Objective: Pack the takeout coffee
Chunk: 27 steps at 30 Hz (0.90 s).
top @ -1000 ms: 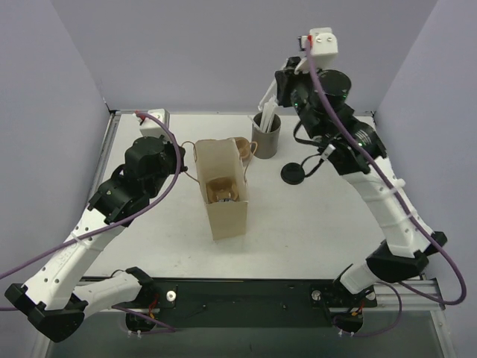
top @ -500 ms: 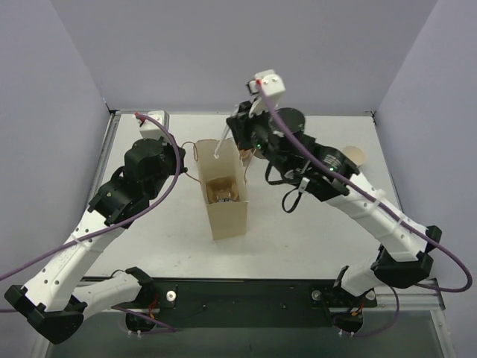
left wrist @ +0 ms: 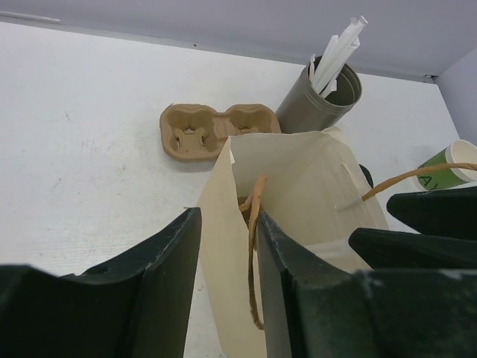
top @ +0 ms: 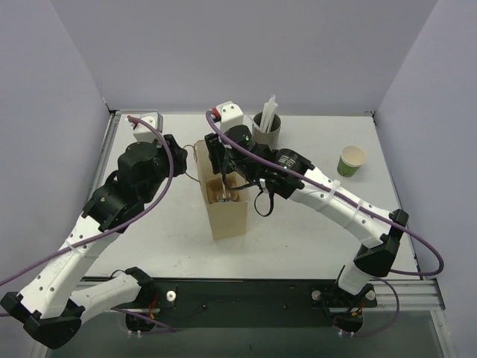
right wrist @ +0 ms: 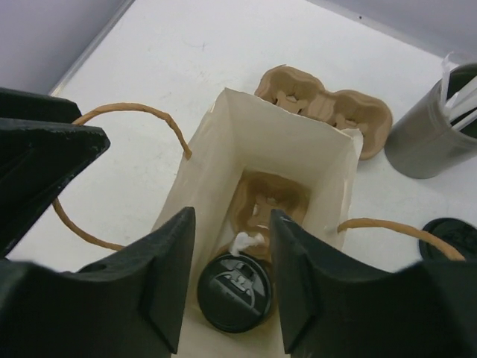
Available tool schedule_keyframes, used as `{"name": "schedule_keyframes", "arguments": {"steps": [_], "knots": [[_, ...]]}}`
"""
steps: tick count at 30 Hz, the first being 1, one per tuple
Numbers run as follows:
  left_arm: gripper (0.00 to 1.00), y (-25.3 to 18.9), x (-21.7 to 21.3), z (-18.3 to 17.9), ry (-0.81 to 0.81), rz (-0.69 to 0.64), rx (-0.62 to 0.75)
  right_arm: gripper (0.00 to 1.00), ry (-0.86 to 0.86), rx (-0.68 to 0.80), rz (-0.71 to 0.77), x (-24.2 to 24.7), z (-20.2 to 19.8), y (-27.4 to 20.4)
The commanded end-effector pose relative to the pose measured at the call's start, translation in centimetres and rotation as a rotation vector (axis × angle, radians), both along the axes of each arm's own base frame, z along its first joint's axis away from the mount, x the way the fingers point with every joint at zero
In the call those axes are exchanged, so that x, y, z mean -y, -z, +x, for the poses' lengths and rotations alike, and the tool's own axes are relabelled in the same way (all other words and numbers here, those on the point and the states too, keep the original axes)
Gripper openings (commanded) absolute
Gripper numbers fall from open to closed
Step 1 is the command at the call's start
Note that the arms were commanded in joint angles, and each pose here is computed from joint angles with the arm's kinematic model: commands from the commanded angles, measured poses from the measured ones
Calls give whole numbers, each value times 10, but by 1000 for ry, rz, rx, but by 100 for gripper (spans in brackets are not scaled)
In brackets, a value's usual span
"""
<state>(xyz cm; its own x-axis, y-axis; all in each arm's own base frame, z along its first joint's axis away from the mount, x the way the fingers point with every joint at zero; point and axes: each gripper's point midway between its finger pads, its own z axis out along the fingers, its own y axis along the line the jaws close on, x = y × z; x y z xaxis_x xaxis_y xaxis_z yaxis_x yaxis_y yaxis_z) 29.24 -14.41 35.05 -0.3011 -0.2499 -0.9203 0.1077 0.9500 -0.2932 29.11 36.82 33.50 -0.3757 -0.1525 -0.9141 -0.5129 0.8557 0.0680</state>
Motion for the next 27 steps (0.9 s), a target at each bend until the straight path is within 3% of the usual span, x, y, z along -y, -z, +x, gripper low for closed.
{"name": "schedule_keyframes", "arguments": {"steps": [1,2,4,7,11,14,20,21,27], "knots": [[52,-30,-12,-11,-19,-47,45,58,10,12,55,5,-4,-29],[75,-32,-14,-13,-21,-45,45,66,9,11,62,5,-6,-31],[87,-39,-18,-19,-17,-36,38,79,7,16,96,7,-8,-46],[89,-42,-31,-28,-54,-24,17,88,12,32,142,13,-11,-74],[91,-46,-47,-41,-84,-19,21,89,79,42,189,34,-16,-99],[92,-34,-55,-51,-106,-10,-26,91,179,60,238,78,-26,-117],[93,-11,-64,-73,-100,-32,-87,94,362,38,273,164,-53,-98],[94,0,-65,-77,-96,-24,-110,94,389,-1,246,170,-57,-74],[95,29,-75,-96,-108,3,-210,96,461,-71,279,215,-84,-36]]}}
